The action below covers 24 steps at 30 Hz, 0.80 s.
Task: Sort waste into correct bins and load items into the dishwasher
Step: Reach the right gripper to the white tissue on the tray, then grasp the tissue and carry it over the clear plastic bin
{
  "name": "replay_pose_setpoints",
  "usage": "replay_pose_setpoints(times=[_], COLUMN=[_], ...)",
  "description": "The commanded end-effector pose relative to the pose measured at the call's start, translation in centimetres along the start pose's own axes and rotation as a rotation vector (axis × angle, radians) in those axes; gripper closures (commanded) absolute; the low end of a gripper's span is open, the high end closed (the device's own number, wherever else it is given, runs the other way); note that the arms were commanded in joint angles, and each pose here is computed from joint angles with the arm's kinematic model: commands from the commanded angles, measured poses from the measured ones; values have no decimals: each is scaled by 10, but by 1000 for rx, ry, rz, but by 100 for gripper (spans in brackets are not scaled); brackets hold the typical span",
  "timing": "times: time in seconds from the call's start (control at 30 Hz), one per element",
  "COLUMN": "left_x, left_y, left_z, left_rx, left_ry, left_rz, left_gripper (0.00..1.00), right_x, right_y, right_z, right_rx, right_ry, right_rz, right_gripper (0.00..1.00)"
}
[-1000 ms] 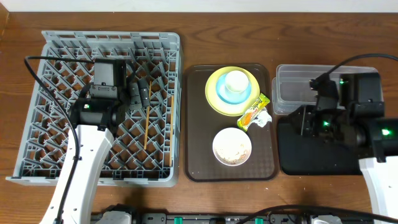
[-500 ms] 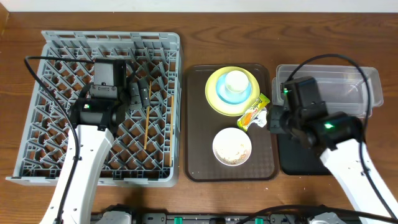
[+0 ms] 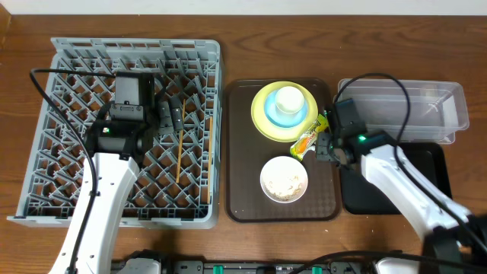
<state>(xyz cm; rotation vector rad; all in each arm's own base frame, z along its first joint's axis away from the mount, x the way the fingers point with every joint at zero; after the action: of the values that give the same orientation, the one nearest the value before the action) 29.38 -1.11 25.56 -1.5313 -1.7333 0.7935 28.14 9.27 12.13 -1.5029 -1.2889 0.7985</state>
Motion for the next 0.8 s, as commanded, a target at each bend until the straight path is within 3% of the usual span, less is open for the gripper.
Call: replay_pose_setpoints(times=[0.0, 0.17, 0.27, 0.53, 0.77], left_x=[3, 3, 3, 3, 3], left_y=[-1, -1, -1, -1, -1], left_z=[-1, -1, -1, -1, -1], left_rx=[-7, -7, -7, -7, -7], left_ry=[-6, -6, -6, -6, -6], left_rz=[-15, -15, -14, -15, -15], left_gripper=[6, 6, 6, 6, 6], right_x=[0, 3, 3, 1, -4], right_y=[14, 30, 37, 40, 29], right_z=[2, 3, 6, 11, 17], right_rx=[15, 33, 53, 86, 123], right_ry=[-15, -20, -25, -31, -35], right_rz=[29, 29, 37, 59, 85], right_gripper=[51, 52, 59, 98, 99])
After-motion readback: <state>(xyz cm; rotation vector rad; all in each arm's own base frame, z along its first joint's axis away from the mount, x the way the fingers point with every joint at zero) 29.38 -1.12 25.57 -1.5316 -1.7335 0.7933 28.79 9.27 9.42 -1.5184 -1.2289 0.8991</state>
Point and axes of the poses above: each gripper's point midway between its finger pads, its own y axis out along the fingers, its own x axis along the line the jaws close on, z = x × y, the point moved 8 cm from there along -y, back along the fingers, and after that the axes turned 8 degrees about y, right-handed, at the moved point
